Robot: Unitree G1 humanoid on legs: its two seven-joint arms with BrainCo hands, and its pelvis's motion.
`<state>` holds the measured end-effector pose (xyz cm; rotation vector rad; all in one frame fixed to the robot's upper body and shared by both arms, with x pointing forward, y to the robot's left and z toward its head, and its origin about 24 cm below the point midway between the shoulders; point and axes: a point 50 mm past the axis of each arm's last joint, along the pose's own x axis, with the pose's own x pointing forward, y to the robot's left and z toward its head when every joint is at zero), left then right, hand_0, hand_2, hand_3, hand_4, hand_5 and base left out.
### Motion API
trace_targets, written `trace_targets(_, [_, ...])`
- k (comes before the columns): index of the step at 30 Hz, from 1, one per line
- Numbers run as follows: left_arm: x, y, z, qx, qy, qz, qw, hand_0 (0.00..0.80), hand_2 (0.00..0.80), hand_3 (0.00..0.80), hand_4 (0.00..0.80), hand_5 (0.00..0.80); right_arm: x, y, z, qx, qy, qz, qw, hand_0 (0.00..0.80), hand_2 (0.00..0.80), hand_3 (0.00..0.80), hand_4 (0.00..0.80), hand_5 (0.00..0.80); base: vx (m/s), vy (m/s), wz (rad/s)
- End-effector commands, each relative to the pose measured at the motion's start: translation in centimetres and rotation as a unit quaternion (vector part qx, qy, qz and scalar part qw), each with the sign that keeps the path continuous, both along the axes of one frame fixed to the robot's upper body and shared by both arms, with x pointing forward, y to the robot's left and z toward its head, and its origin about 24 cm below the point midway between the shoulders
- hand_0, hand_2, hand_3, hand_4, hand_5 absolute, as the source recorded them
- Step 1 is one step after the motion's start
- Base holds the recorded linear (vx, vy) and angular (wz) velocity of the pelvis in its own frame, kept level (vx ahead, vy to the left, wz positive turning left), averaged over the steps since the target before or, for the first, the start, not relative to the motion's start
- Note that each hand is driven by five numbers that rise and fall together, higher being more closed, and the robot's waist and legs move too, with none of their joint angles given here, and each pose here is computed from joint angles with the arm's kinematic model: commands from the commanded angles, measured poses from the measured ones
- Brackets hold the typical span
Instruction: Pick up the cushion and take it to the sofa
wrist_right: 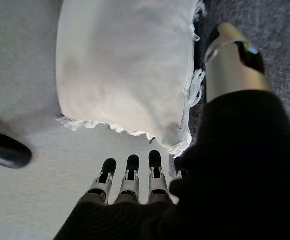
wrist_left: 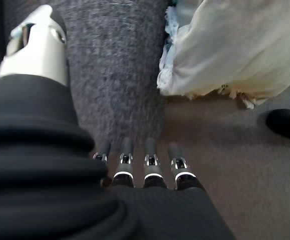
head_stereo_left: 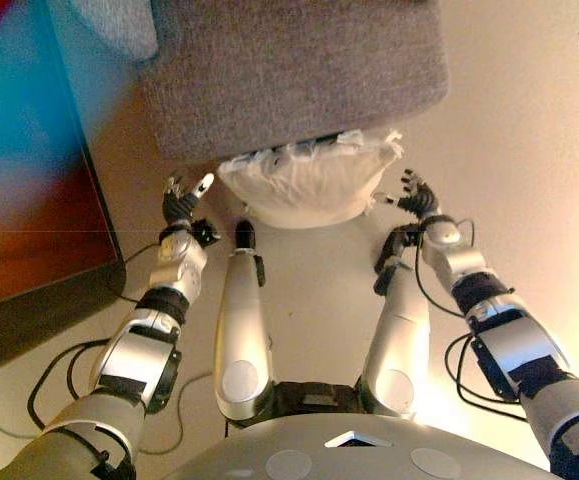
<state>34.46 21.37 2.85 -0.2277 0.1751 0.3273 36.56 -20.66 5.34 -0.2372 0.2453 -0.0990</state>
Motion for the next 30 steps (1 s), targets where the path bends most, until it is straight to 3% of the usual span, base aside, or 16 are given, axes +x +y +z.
trace_targets(1, [0.7, -0.4, 1.7, 0.008, -0.041, -0.025, 0.999, 0.000, 0.000, 0.000, 0.000, 0.000, 0.8, -0.6, 3.0, 0.001, -0.057, -0.007, 0.998, 0.000, 0.000, 0.000, 0.000, 0.000, -0.031, 0.002, -0.12])
trace_targets(11, [2.4, -1.3, 3.6, 0.043, -0.036, -0.078, 0.995, 0.000, 0.000, 0.000, 0.000, 0.000, 2.1, -2.1, 6.0, -0.010, -0.073, -0.030, 0.997, 0.000, 0.000, 0.000, 0.000, 0.000, -0.056, 0.019, -0.05])
trace_targets(25, [2.7, 1.1, 4.0, 0.038, -0.013, -0.041, 0.998, 0.000, 0.000, 0.000, 0.000, 0.000, 3.2, -3.7, 9.4, 0.043, -0.091, -0.003, 0.995, 0.000, 0.000, 0.000, 0.000, 0.000, -0.016, 0.008, -0.01])
trace_targets(30, [3.4, 0.9, 5.3, 0.034, -0.036, -0.067, 0.997, 0.000, 0.000, 0.000, 0.000, 0.000, 3.6, -3.2, 10.6, 0.045, -0.095, 0.030, 0.994, 0.000, 0.000, 0.000, 0.000, 0.000, 0.000, 0.006, -0.01])
